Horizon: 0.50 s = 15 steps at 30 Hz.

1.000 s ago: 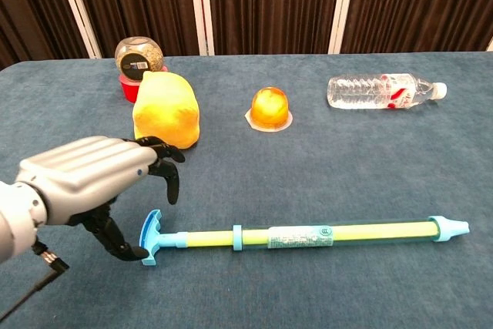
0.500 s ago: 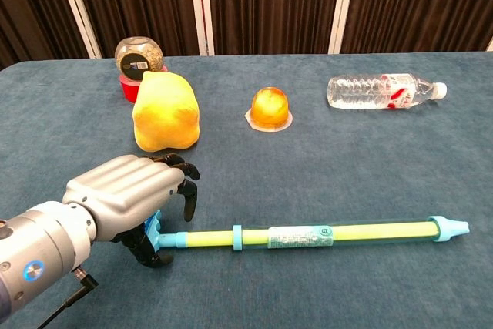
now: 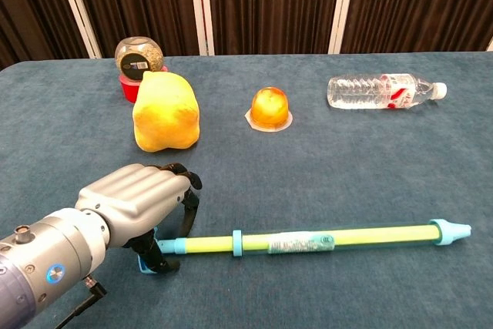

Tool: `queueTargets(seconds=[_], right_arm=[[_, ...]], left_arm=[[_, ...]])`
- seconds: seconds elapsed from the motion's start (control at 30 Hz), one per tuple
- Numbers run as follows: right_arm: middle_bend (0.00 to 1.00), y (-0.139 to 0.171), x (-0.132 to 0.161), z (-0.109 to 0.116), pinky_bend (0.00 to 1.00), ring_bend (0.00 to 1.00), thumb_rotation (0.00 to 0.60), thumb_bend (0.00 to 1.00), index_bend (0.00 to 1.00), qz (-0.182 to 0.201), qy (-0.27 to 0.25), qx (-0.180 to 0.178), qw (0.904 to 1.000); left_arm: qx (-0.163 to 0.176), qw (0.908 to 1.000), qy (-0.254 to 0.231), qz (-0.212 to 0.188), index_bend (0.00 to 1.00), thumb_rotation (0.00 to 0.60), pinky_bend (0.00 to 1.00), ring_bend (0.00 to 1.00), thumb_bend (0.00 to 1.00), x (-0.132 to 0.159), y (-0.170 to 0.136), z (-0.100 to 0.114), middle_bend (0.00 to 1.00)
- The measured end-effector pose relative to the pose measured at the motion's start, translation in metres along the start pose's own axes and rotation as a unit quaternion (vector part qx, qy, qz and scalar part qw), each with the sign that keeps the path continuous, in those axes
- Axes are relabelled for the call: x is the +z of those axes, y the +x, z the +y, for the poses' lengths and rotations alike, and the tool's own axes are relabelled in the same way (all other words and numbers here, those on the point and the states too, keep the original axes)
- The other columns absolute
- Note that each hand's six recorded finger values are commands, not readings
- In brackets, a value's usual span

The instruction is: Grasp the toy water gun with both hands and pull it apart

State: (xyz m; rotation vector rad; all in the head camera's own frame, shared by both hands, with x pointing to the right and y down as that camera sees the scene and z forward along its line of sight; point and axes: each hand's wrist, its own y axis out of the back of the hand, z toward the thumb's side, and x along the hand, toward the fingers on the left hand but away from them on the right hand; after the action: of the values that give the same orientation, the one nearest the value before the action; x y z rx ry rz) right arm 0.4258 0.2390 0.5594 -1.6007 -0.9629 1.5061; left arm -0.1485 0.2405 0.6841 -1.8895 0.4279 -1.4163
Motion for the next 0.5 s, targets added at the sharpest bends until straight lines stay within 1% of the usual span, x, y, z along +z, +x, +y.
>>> queueTargets(seconds=[0.1, 0.3, 0.43, 0.5], right_arm=[[0.0, 0.001, 0.001, -0.001, 0.05, 0.01, 0.6, 0.09, 0.16, 0.0, -0.001, 0.003, 1.0], [0.0, 0.001, 0.002, -0.003, 0.05, 0.01, 0.6, 0.09, 0.17, 0.0, -0.001, 0.01, 0.9999], [0.06, 0.0, 0.006, -0.005, 0.04, 0.04, 0.6, 0.09, 0.21, 0.003, -0.003, 0.018, 0.9998], [0.07, -0.002, 0.011, -0.006, 0.05, 0.05, 0.6, 0.09, 0.22, 0.008, -0.004, 0.024, 0.9997]], left_arm=[[0.004, 1.0, 0.003, -0.001, 0.57, 0.6, 0.13, 0.03, 0.39, -0.001, -0.001, 0.0, 0.12], [0.005, 0.9999, 0.008, 0.01, 0.57, 0.6, 0.13, 0.03, 0.4, -0.011, 0.001, -0.002, 0.12], [0.004, 0.9997, 0.011, 0.019, 0.57, 0.6, 0.13, 0.03, 0.41, -0.021, 0.003, -0.003, 0.12], [0.005, 0.9997, 0.011, 0.023, 0.57, 0.6, 0.13, 0.03, 0.41, -0.026, 0.004, -0.003, 0.12]])
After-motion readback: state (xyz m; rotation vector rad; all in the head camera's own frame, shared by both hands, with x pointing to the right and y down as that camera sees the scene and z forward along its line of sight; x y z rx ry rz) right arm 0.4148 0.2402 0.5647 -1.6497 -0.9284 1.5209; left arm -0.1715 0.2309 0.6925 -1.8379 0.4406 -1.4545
